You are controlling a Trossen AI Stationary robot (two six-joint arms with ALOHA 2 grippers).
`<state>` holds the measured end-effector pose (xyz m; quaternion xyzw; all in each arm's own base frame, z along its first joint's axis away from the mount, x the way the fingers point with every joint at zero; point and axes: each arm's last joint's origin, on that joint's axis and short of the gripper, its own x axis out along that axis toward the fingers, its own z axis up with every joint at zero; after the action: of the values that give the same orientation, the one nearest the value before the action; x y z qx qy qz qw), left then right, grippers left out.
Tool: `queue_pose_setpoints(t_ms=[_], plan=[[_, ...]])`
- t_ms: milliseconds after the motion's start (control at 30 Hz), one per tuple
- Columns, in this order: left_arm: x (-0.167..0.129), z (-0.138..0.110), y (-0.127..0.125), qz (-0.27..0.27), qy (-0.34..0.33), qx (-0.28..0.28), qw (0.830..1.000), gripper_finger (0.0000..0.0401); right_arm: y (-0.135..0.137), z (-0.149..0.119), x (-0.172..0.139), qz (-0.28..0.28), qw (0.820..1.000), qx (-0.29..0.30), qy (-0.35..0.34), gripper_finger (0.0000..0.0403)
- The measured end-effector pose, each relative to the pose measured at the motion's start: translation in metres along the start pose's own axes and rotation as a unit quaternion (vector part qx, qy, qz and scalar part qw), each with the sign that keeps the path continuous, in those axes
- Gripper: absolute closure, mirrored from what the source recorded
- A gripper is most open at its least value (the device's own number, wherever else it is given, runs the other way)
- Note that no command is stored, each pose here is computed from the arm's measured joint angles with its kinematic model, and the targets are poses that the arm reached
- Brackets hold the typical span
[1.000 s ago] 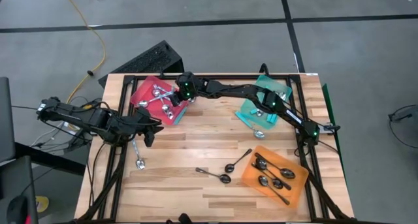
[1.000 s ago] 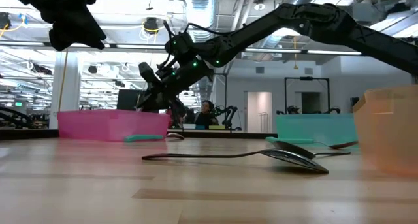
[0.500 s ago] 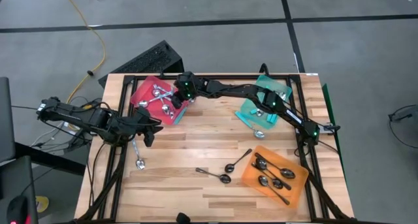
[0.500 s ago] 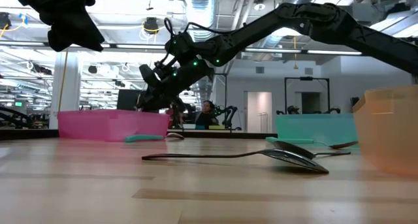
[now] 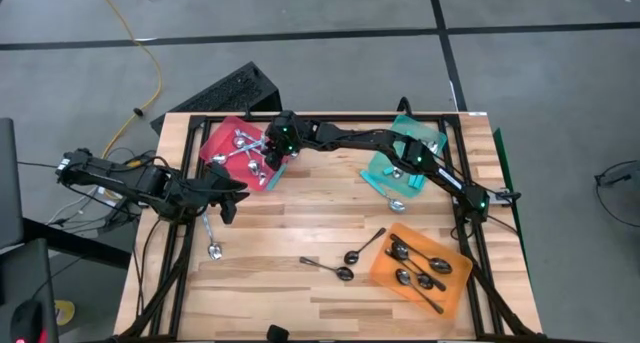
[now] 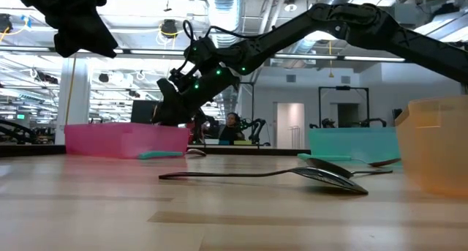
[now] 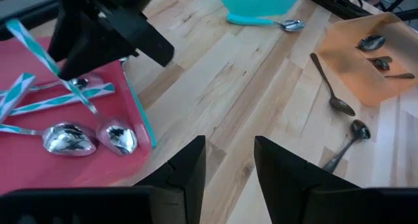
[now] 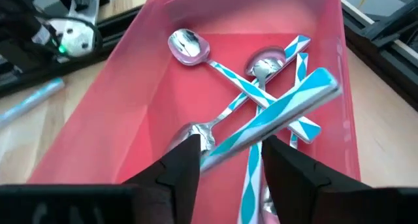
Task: Sort silverware by color (type)
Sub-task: Put the blue patterned spoon into the red bin, then put the blue spoon into the blue bin
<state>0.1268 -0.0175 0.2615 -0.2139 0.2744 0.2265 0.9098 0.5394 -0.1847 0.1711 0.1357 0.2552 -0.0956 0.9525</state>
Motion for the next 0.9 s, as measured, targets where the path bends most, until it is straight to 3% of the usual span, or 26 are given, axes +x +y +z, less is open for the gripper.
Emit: queue_pose_setpoints(t_ms=[133,533,767,900], plan=[[0.000,0.000,0.001,0.009,-0.008,0.000,1.000,0.0287,0.000,-0.001,0.000,-0.001,1.000,-0.023,0.005,0.0214],[0.000,0.001,0.001,0.010,-0.010,0.000,1.000,0.0287,-0.001,0.001,-0.008,-0.005,0.999,-0.014,0.032,0.0220],[0.000,-0.004,0.001,-0.017,0.040,0.049,0.998,0.0287,-0.001,0.049,-0.067,-0.014,0.998,-0.055,0.022,0.0220],[0.000,-0.007,0.001,-0.033,0.063,0.054,0.996,0.0287,0.006,0.081,-0.120,-0.020,0.996,-0.085,0.012,0.0221]])
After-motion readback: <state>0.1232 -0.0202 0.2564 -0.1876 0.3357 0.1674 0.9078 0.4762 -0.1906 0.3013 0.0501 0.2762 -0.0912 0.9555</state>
